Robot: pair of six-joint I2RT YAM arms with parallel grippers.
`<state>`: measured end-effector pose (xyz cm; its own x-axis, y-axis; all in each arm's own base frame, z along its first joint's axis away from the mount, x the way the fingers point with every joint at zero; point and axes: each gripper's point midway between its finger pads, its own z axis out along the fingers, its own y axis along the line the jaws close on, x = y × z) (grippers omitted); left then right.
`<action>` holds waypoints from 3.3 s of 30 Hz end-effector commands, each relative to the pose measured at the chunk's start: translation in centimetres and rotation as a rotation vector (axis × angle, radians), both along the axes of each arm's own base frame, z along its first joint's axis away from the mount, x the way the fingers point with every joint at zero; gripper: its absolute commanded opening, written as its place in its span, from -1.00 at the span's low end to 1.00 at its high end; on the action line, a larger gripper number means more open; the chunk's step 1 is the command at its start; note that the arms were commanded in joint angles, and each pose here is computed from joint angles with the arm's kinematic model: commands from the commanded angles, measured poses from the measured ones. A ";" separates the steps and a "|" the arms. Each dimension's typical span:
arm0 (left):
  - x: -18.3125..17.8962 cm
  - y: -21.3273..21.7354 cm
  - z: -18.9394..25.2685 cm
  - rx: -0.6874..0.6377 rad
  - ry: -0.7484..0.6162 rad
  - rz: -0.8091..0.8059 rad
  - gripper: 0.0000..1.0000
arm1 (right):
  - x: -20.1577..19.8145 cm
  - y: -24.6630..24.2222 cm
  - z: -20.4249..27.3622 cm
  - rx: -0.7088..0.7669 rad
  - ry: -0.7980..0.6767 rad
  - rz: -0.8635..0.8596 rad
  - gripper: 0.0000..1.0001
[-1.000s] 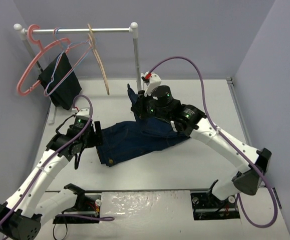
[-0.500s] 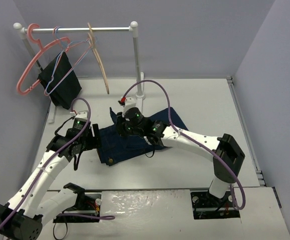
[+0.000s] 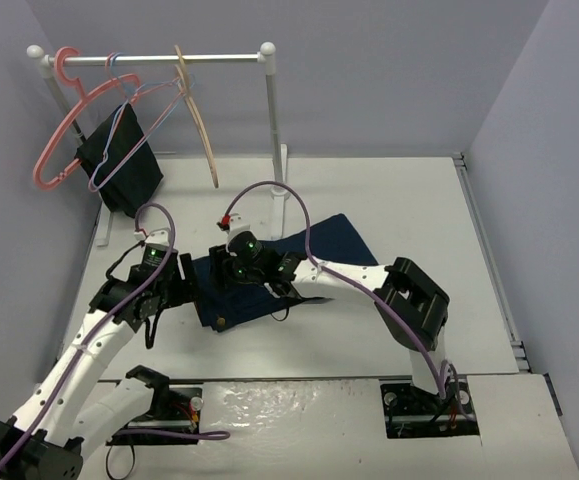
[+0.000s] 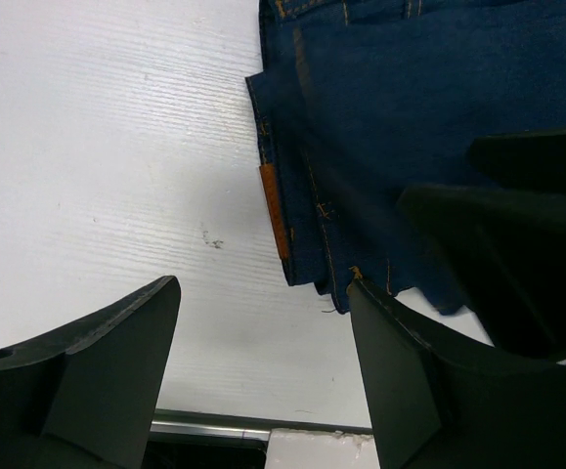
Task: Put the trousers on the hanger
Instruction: Fold the trousers at the center of the board.
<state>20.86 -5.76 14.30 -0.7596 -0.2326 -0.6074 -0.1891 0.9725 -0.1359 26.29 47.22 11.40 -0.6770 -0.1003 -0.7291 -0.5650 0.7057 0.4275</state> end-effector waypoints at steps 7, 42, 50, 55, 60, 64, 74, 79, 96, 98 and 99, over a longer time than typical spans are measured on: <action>0.9 -0.2 5.5 -0.053 -0.152 -0.005 0.34 | -0.4 -1.4 10.1 0.134 -0.114 0.047 0.16; 8.6 -6.3 -5.0 -0.276 0.026 -0.019 0.31 | -0.2 -26.8 -2.5 0.080 0.226 -0.415 -0.02; 6.7 -18.8 2.3 -0.364 -0.165 -0.439 0.31 | 5.0 -26.1 2.5 0.151 0.149 -0.262 -0.04; 6.3 -22.7 -0.7 -0.374 -0.134 -0.509 0.31 | 8.2 -27.3 0.6 0.213 0.175 -0.255 -0.05; 5.2 -22.8 -5.7 -0.369 -0.057 -0.472 0.30 | 10.4 -30.3 -3.7 0.252 0.194 -0.299 -0.05; 3.1 -19.8 -9.5 -0.331 0.004 -0.379 0.30 | 11.2 -32.3 -7.3 0.245 0.215 -0.329 -0.04; 1.6 -17.0 -11.3 -0.256 0.045 -0.334 0.30 | 15.3 -35.4 -5.1 0.267 0.148 -0.387 -0.04; 3.5 -18.2 -6.3 -0.243 -0.041 -0.404 0.32 | 15.7 -32.6 0.7 0.295 0.079 -0.279 -0.11; 5.5 -19.0 -6.8 -0.231 -0.071 -0.412 0.31 | 13.6 -29.3 -7.5 0.351 0.222 -0.209 -1.00; 5.0 -18.7 -7.8 -0.236 -0.061 -0.400 0.32 | 13.8 -30.1 -9.2 0.355 0.249 -0.228 -1.00; 4.8 -18.6 -8.1 -0.242 -0.061 -0.395 0.32 | 14.1 -30.4 -9.7 0.358 0.256 -0.235 -1.00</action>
<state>24.86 -23.84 5.60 -0.8095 -0.0060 -0.5870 0.2234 0.9215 -0.3176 38.42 18.01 1.76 -0.8563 0.2757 -0.4367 -0.2038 0.5967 0.7762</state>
